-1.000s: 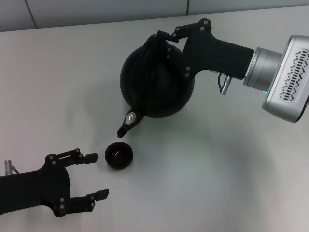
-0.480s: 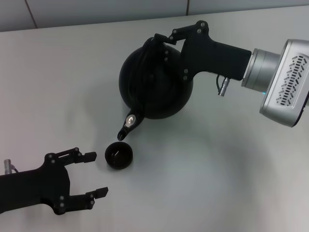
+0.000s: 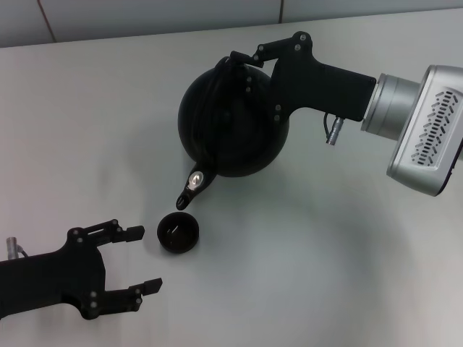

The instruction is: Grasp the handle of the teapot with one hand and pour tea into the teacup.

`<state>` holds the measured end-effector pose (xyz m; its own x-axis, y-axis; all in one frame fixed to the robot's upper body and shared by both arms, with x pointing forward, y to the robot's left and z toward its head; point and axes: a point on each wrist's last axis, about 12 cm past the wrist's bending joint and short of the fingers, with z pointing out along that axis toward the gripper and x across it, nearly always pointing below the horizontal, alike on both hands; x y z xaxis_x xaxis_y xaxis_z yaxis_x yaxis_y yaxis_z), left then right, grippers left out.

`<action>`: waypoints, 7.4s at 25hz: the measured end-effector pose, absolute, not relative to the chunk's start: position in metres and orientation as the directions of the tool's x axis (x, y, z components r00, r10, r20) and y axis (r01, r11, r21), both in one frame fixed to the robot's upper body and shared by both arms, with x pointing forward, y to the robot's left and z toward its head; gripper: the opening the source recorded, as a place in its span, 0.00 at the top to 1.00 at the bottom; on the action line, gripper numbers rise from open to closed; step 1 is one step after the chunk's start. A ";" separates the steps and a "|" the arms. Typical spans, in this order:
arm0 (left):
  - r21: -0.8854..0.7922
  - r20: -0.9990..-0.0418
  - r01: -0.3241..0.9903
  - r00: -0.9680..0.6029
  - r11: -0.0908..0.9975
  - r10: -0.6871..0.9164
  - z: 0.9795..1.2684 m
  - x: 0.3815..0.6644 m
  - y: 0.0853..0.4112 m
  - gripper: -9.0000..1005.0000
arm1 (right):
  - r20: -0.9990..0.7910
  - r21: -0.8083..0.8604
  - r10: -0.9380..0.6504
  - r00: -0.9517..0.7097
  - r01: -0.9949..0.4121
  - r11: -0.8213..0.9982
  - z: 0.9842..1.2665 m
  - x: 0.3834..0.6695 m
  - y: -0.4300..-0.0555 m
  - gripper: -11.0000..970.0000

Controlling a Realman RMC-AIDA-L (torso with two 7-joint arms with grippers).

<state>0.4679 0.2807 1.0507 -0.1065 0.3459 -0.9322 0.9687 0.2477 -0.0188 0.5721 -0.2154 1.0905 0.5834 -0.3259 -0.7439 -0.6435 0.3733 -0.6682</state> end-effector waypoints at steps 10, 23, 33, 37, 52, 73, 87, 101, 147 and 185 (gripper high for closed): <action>-0.017 -0.932 0.969 -0.105 0.247 0.346 1.051 0.468 0.281 0.20 | -0.738 -0.675 -0.323 0.593 -0.646 0.356 1.090 0.571 -0.213 0.91; -0.013 -0.930 0.967 -0.106 0.256 0.352 1.050 0.469 0.281 0.20 | -0.705 -0.709 -0.337 0.624 -0.621 0.333 1.089 0.569 -0.213 0.91; -0.013 -0.930 0.966 -0.106 0.257 0.352 1.050 0.469 0.281 0.20 | -0.698 -0.716 -0.339 0.631 -0.615 0.331 1.090 0.570 -0.213 0.91; -0.013 -0.930 0.966 -0.106 0.257 0.353 1.050 0.469 0.281 0.20 | -0.695 -0.719 -0.342 0.632 -0.613 0.328 1.091 0.571 -0.213 0.91; -0.009 -0.930 0.967 -0.102 0.256 0.353 1.051 0.471 0.281 0.20 | -0.664 -0.748 -0.350 0.661 -0.591 0.303 1.091 0.571 -0.210 0.91; -0.010 -0.931 0.964 -0.106 0.266 0.350 1.051 0.470 0.283 0.20 | -0.817 -0.575 -0.282 0.502 -0.680 0.455 1.083 0.564 -0.222 0.91; -0.008 -0.931 0.963 -0.105 0.269 0.349 1.051 0.470 0.283 0.20 | -0.977 -0.160 -0.039 0.209 -0.602 0.782 1.077 0.564 -0.262 0.91; -0.005 -0.931 0.964 -0.102 0.267 0.349 1.051 0.471 0.283 0.20 | -0.995 0.074 0.035 -0.090 -0.471 0.879 1.050 0.571 -0.281 0.91; 0.003 -0.950 0.974 -0.068 0.227 0.306 1.057 0.470 0.277 0.20 | -0.992 -0.103 -0.128 -0.022 -0.463 0.880 1.044 0.566 -0.284 0.41; 0.038 -0.985 0.986 0.010 0.162 0.172 1.066 0.452 0.279 0.20 | -0.982 -0.188 -0.068 0.176 -0.901 0.391 1.037 0.432 -0.278 0.22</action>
<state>0.4522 0.2792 1.0656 0.0101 0.1722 -0.9850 0.9861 0.1618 0.0383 0.4316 -0.2781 1.0368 0.1757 -0.0685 -0.9821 -0.9007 0.3915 -0.1884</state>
